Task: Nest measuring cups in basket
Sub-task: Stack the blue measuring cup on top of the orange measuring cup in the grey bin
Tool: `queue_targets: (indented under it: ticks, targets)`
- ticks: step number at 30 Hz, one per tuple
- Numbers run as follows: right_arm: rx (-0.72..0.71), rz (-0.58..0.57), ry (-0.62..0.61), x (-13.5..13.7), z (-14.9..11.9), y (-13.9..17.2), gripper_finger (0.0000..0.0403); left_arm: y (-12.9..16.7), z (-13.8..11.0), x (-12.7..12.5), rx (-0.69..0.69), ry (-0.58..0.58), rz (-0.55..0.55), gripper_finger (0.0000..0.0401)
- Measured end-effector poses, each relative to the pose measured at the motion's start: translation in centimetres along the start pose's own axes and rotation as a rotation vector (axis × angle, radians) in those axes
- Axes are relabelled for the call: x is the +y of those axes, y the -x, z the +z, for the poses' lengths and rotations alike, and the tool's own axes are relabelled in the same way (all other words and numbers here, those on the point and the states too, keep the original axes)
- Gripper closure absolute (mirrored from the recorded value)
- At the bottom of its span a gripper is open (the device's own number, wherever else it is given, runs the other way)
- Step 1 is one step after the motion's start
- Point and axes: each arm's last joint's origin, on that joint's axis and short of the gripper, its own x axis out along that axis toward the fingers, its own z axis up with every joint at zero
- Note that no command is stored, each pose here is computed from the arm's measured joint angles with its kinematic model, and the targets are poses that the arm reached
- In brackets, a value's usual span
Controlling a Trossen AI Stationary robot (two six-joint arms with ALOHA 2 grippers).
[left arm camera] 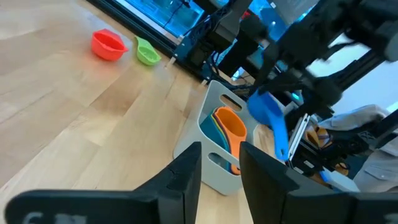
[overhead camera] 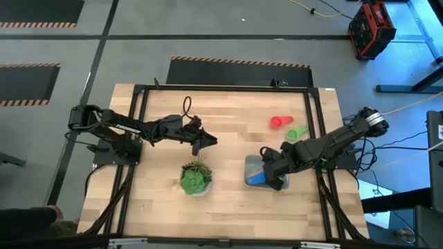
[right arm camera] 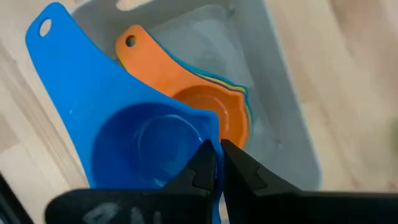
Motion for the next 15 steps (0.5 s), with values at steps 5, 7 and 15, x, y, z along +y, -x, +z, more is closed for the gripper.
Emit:
queue_targets:
  ticks: [5,7,15]
  targets:
    - [-0.003,0.023,-0.006,-0.1,-0.4,-2.0,0.0383,0.0,0.0,0.0,0.000,0.000,-0.001,0.0298]
    - [0.006,0.009,-0.010,-0.3,-0.6,-2.3,0.0383,0.0,0.0,0.0,0.000,0.000,-0.001,0.0299]
    - [0.001,-0.010,0.010,-0.3,-0.6,-2.5,0.0383,0.0,0.0,0.0,0.000,0.000,-0.001,0.0299]
